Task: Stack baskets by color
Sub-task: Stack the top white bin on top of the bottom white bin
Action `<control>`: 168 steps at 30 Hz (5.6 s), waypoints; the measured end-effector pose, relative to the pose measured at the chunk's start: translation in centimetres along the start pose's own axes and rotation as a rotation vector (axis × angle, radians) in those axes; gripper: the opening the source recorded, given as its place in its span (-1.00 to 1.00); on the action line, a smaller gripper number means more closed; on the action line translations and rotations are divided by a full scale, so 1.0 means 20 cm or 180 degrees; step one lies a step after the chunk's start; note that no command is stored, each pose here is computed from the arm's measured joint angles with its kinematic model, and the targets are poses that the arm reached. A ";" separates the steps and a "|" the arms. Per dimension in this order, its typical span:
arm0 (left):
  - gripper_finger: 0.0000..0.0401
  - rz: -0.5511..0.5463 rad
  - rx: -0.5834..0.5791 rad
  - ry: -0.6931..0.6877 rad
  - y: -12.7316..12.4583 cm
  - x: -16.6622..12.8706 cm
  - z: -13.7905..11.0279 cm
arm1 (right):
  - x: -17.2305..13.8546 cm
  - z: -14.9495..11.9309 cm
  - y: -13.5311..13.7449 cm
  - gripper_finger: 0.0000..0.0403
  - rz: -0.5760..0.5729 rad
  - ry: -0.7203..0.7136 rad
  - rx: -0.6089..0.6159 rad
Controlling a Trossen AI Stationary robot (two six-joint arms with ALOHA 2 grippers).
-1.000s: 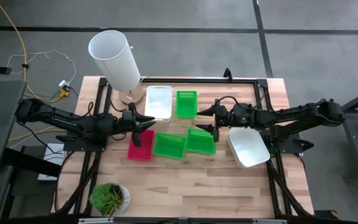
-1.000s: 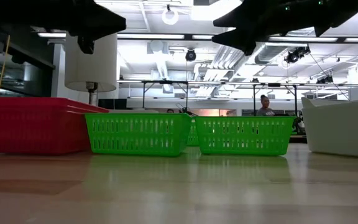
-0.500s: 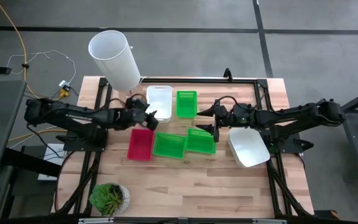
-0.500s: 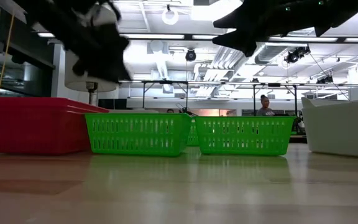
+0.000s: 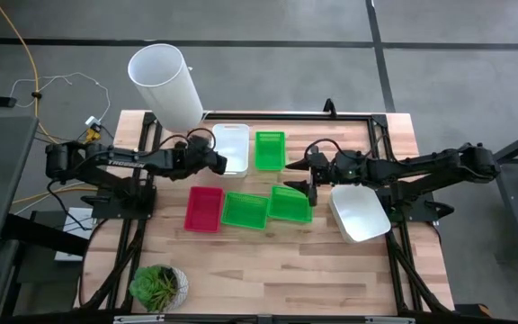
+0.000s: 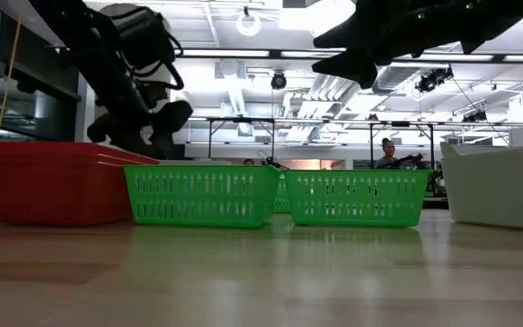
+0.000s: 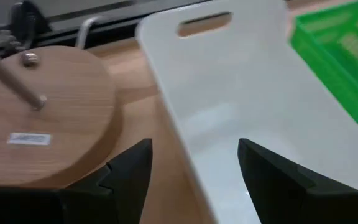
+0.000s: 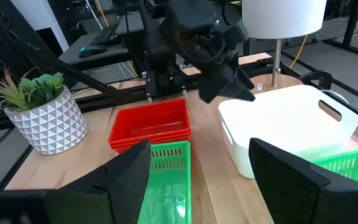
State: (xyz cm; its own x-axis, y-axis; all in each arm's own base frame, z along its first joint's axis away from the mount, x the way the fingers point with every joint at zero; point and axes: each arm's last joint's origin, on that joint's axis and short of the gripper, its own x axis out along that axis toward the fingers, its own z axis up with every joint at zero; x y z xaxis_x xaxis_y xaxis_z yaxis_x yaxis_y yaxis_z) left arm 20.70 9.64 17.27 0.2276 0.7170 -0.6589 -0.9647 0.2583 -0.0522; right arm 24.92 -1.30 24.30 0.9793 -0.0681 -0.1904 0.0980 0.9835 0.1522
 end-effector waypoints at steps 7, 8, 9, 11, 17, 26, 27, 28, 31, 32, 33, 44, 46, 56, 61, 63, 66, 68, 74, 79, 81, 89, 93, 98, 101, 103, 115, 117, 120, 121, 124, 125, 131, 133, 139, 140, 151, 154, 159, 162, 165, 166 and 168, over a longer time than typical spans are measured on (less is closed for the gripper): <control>0.12 0.0066 -0.0024 0.0074 0.00 0.03 -0.02 | 0.00 -0.01 0.00 0.29 -0.0009 0.0052 0.0061; 0.12 0.0062 -0.0005 0.0122 0.00 0.04 -0.02 | 0.00 -0.01 0.00 0.29 -0.0009 0.0052 0.0062; 0.12 0.0063 0.0010 0.0154 -0.01 0.05 -0.03 | 0.00 -0.01 0.00 0.29 -0.0009 0.0052 0.0065; 0.12 0.0094 0.0029 0.0205 -0.01 0.07 -0.05 | 0.00 -0.01 0.00 0.29 -0.0010 0.0052 0.0074; -0.09 0.0069 0.0052 0.0250 -0.03 0.11 -0.07 | 0.00 -0.01 0.00 0.29 -0.0010 0.0052 0.0084; -0.95 -0.0148 0.0173 0.0158 -0.05 0.07 -0.04 | 0.00 -0.01 0.00 0.29 -0.0009 0.0051 0.0085; -0.94 -0.0167 0.0171 0.0143 -0.05 0.06 -0.03 | 0.00 -0.01 0.00 0.29 -0.0009 0.0051 0.0086; -0.94 -0.0185 0.0179 0.0128 -0.05 0.05 -0.03 | 0.00 -0.01 0.00 0.29 -0.0008 0.0051 0.0086; -0.99 -0.0217 0.0239 -0.0016 -0.05 0.01 -0.01 | 0.00 -0.01 0.00 0.29 0.0004 0.0053 0.0086; -0.99 -0.0226 0.0231 -0.0101 -0.05 -0.02 0.00 | 0.00 -0.01 0.00 0.29 0.0004 0.0053 0.0086; -0.98 -0.0239 0.0209 -0.0171 -0.04 -0.04 0.01 | 0.00 -0.01 0.00 0.29 0.0006 0.0053 0.0086; -1.00 -0.0772 0.0268 -0.0752 -0.03 -0.33 0.08 | 0.00 0.00 0.00 0.29 -0.0058 -0.0038 0.0290; -1.00 -0.0858 0.0320 -0.0810 -0.05 -0.38 0.05 | 0.00 0.01 0.00 0.29 -0.0176 -0.0088 0.0405; -1.00 -0.1083 0.0527 -0.1065 -0.21 -0.49 -0.09 | 0.04 0.04 0.09 0.29 -0.0727 -0.0046 0.0321; -1.00 -0.1127 0.0689 -0.1138 -0.34 -0.53 -0.05 | 0.15 0.05 0.13 0.29 -0.1125 0.0264 0.0271; -1.00 -0.1090 0.0791 -0.1183 -0.38 -0.54 -0.04 | 0.17 0.08 0.15 0.29 -0.1201 0.0303 0.0262; -1.00 -0.1058 0.0917 -0.1192 -0.43 -0.54 -0.05 | 0.18 0.12 0.19 0.29 -0.1289 0.0355 0.0212; -1.00 -0.1050 0.0948 -0.1182 -0.45 -0.54 -0.06 | 0.17 0.12 0.21 0.29 -0.1463 0.0408 0.0186; -1.00 -0.1130 0.0977 -0.1220 -0.50 -0.57 -0.05 | 0.15 0.09 0.21 0.18 -0.1814 0.0466 0.0245; -1.00 -0.1242 0.1028 -0.1296 -0.52 -0.61 -0.04 | 0.15 0.09 0.20 -0.05 -0.1874 0.0427 0.0275; -1.00 -0.1306 0.1054 -0.1343 -0.53 -0.63 -0.05 | 0.16 0.09 0.18 -0.15 -0.1898 0.0426 0.0298; -1.00 -0.1421 0.1092 -0.1343 -0.54 -0.65 -0.06 | 0.17 0.10 0.14 -0.44 -0.1685 0.0528 0.0473; -1.00 -0.1482 0.1076 -0.1369 -0.55 -0.67 -0.06 | 0.17 0.09 0.14 -0.74 -0.1733 0.0561 0.0435; -0.93 -0.1523 0.1227 -0.1428 -0.55 -0.70 -0.08 | 0.16 0.08 0.16 -0.94 -0.1712 0.0614 0.0374; -0.83 -0.1493 0.1356 -0.1486 -0.55 -0.72 -0.10 | 0.14 0.08 0.17 -0.98 -0.1747 0.0632 0.0295; -0.73 -0.1490 0.1428 -0.1525 -0.55 -0.74 -0.11 | 0.12 0.10 0.17 -0.98 -0.1755 0.0630 0.0269; -0.26 -0.1742 0.1570 -0.1818 -0.47 -0.99 -0.16 | -0.24 0.55 0.22 -1.00 -0.1574 0.1312 -0.0215; -0.24 -0.1773 0.1610 -0.1822 -0.47 -1.00 -0.17 | -0.31 0.65 0.24 -1.00 -0.1375 0.1540 -0.0356; -0.24 -0.1790 0.1649 -0.1848 -0.47 -1.01 -0.17 | -0.43 0.77 0.26 -1.00 -0.1081 0.1924 -0.0452; -0.24 -0.1793 0.1647 -0.1848 -0.47 -1.01 -0.17 | -0.47 0.79 0.26 -1.00 -0.1000 0.2092 -0.0504; -0.24 -0.1847 0.1647 -0.1831 -0.48 -1.01 -0.17 | -0.57 0.81 0.25 -1.00 -0.1039 0.2568 -0.0603; -0.24 -0.1859 0.1654 -0.1826 -0.48 -1.01 -0.17 | -0.58 0.80 0.24 -1.00 -0.1123 0.2658 -0.0535; -0.24 -0.1874 0.1649 -0.1824 -0.48 -1.01 -0.17 | -0.57 0.69 0.24 -1.00 -0.0834 0.2991 -0.0504; -0.24 -0.1882 0.1646 -0.1823 -0.48 -1.01 -0.17 | -0.55 0.60 0.23 -1.00 -0.0756 0.3218 -0.0534; -0.25 -0.1910 0.1650 -0.1815 -0.48 -1.01 -0.17 | -0.53 0.40 0.19 -1.00 -0.0638 0.3766 -0.0704; -0.25 -0.1925 0.1654 -0.1809 -0.48 -1.01 -0.17 | -0.53 0.40 0.19 -1.00 -0.0600 0.3782 -0.0740; -0.26 -0.2115 0.1613 -0.1702 -0.49 -0.98 -0.15 | -0.54 0.43 0.14 -1.00 -0.0579 0.3752 -0.1300; -0.26 -0.2164 0.1618 -0.1676 -0.50 -0.98 -0.15 | -0.54 0.44 0.13 -1.00 -0.0544 0.3753 -0.1314; -0.26 -0.2172 0.1626 -0.1671 -0.50 -0.98 -0.15 | -0.54 0.44 0.12 -1.00 -0.0328 0.3803 -0.1391; -0.26 -0.2216 0.1643 -0.1654 -0.50 -0.98 -0.15 | -0.54 0.44 0.12 -1.00 -0.0068 0.3834 -0.1447; -0.26 -0.2238 0.1651 -0.1646 -0.50 -0.98 -0.15 | -0.54 0.44 0.12 -1.00 0.0022 0.3840 -0.1492; -0.26 -0.2253 0.1656 -0.1640 -0.50 -0.98 -0.15 | -0.54 0.44 0.12 -1.00 0.0013 0.3842 -0.1497; -0.26 -0.2258 0.1658 -0.1638 -0.50 -0.98 -0.15 | -0.54 0.42 0.11 -1.00 -0.0034 0.3891 -0.1532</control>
State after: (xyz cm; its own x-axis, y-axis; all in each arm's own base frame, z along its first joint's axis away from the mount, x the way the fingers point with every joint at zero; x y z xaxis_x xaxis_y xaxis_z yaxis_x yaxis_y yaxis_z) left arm 25.44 -9.01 28.41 0.8723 0.4488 -0.1940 -0.4355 0.8936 0.1089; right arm 16.14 0.15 34.83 0.1626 -0.1315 -0.9779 -0.2168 0.9621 -0.1655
